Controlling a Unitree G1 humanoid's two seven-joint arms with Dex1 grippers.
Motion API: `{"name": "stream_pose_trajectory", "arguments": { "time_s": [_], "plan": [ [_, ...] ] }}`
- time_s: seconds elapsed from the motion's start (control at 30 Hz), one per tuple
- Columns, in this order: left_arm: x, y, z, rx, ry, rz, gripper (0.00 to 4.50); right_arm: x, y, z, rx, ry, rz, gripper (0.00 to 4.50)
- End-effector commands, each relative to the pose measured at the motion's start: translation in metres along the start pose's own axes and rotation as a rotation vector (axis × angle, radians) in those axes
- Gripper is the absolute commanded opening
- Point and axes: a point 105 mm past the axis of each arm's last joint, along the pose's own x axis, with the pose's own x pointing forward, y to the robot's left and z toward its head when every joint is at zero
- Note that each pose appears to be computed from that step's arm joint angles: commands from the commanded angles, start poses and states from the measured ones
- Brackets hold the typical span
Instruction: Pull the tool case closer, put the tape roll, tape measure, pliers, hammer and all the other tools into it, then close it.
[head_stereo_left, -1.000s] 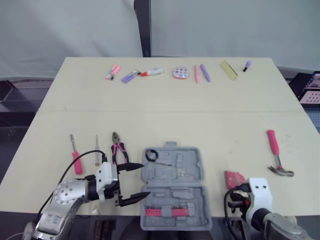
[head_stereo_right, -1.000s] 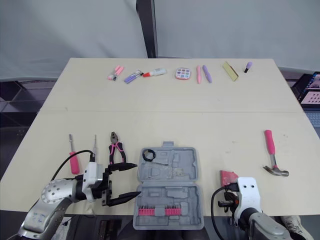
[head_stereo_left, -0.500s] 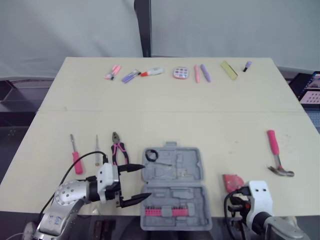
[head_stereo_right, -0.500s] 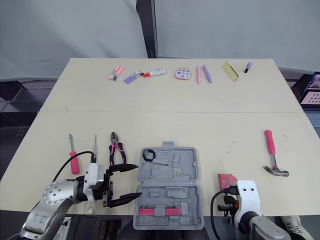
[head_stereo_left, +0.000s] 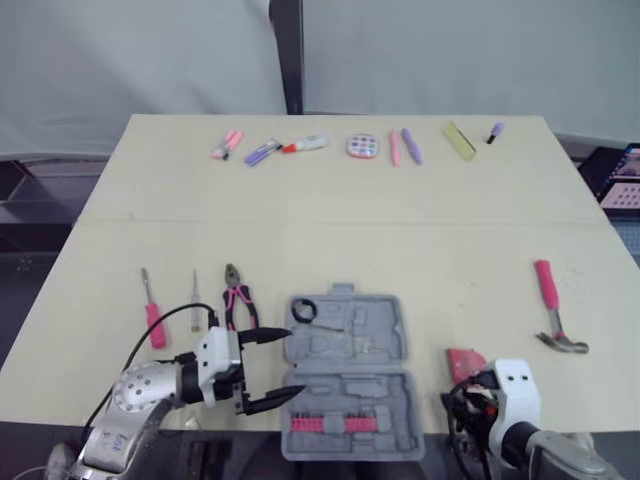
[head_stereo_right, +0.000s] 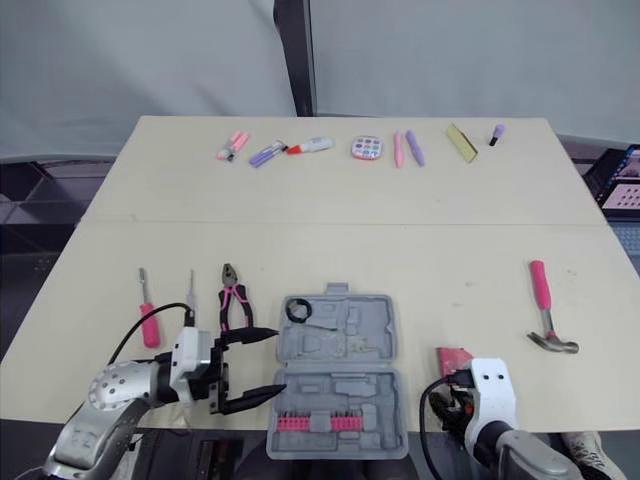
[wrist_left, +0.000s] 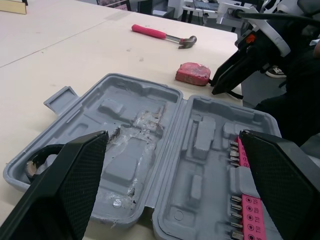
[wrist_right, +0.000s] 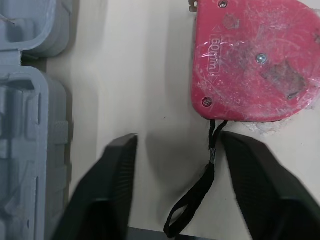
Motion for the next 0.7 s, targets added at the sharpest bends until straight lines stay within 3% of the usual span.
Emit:
{"name": "stream_pose_trajectory", "arguments": {
  "time_s": [0.03, 0.27, 0.47, 0.7],
  "plan": [
    [0.002, -0.002, 0.002, 0.007, -0.015, 0.004, 4.5, -0.011, -0.011, -0.004, 0.003, 0.022, -0.041, 4.39],
    [0.002, -0.005, 0.002, -0.001, -0.029, -0.009, 4.5, -0.026, -0.024, -0.003, -0.019, 0.052, -0.03, 4.39],
    [-0.002, -0.008, 0.01, 0.016, -0.052, -0.052, 4.5, -0.041, -0.031, 0.004, -0.076, 0.08, 0.146, 4.39],
    [-0.008, -0.008, 0.02, 0.09, -0.047, -0.13, 4.5, -0.053, -0.05, 0.049, -0.384, 0.001, 0.331, 4.39]
  ]
}}
